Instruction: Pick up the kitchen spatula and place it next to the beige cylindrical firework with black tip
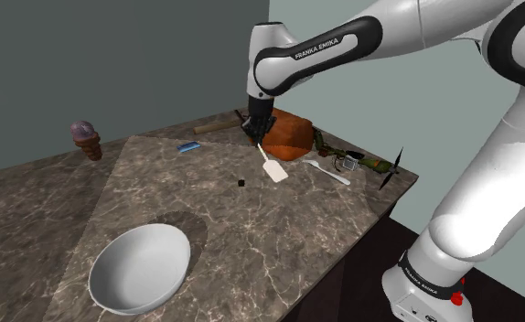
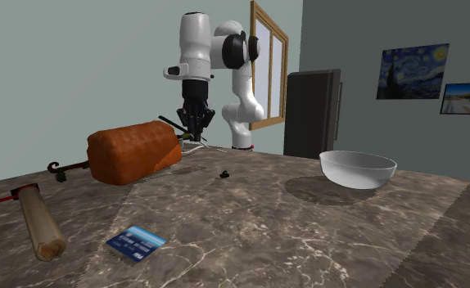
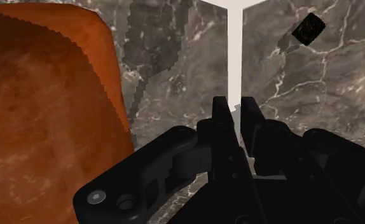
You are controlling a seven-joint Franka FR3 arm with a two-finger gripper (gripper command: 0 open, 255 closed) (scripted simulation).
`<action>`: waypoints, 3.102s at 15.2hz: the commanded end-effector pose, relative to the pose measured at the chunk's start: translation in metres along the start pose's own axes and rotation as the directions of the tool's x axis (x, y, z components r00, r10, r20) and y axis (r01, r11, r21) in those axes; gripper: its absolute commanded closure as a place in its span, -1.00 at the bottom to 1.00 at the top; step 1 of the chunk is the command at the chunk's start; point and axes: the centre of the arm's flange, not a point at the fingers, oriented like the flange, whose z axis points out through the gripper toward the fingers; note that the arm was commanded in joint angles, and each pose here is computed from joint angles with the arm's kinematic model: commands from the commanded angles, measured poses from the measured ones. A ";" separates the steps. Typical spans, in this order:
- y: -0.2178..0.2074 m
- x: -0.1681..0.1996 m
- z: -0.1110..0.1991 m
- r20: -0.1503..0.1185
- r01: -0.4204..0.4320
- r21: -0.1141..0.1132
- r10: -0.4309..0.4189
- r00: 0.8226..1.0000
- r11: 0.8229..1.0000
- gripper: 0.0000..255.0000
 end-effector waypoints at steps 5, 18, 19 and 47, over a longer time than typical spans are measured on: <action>0.042 0.039 0.008 0.000 0.001 -0.001 -0.001 1.000 1.000 1.00; 0.042 0.035 0.077 0.000 0.001 -0.001 -0.001 1.000 1.000 1.00; 0.042 0.035 0.082 0.000 0.001 -0.001 -0.001 1.000 1.000 1.00; 0.042 0.034 0.046 0.000 0.001 -0.001 -0.001 1.000 1.000 -1.00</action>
